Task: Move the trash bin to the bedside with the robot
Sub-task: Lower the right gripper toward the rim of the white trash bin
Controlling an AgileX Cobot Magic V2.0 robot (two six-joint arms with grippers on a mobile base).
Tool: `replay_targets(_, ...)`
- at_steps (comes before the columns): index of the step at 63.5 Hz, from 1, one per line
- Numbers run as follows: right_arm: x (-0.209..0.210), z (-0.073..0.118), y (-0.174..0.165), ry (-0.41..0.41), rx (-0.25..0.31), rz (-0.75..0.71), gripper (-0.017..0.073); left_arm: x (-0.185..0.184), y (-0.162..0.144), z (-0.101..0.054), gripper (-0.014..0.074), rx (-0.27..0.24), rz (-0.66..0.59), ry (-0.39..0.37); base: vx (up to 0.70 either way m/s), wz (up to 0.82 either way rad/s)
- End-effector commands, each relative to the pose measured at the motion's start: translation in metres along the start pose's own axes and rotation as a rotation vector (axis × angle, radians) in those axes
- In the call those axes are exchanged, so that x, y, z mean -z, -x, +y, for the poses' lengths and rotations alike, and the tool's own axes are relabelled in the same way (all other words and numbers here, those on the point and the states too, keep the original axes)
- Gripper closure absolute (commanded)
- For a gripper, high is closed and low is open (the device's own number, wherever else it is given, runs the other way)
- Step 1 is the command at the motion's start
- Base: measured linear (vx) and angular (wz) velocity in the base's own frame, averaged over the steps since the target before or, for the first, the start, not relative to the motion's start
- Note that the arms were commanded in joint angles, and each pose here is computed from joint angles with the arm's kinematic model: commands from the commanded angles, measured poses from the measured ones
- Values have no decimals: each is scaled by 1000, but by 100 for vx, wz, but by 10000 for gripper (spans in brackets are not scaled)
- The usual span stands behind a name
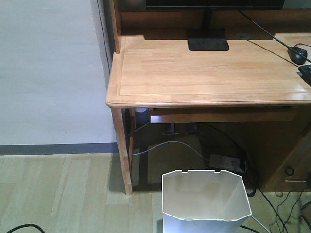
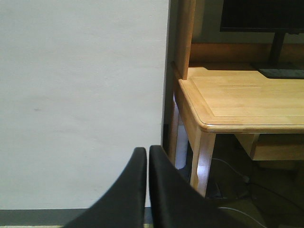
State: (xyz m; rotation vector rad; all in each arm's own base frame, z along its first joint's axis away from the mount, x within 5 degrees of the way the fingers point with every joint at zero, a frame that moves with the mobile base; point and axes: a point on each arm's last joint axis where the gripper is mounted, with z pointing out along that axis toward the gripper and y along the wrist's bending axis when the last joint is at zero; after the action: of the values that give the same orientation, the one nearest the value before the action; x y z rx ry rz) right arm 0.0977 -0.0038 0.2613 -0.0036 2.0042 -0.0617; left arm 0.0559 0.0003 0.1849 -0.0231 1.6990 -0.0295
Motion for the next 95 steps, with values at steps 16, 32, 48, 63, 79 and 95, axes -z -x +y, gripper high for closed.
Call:
replay_targets(16, 2, -1, 12, -11, -9, -39, 127, -1, -1, -1, 599, 2, -67, -10, 0, 0)
replay_targets(32, 2, -2, 7, -14, -78, 21, -26, -1, -1, -1, 599, 2, -67, -10, 0, 0)
replay_targets(48, -22, 0, 18, -11, -100, 197, -24, -1, -1, -1, 599, 2, -67, -10, 0, 0)
replay_targets(63, -69, 3, 36, 10, -88, 421, -24, -1, -1, -1, 599, 2, -67, -10, 0, 0)
replay_targets(79, -123, 0, 41, 64, -128, 561, -24, -1, -1, -1, 599, 2, -67, -10, 0, 0)
replay_targets(95, -173, -29, 13, 120, -199, 684, -24, -1, -1, -1, 599, 2, -67, -10, 0, 0)
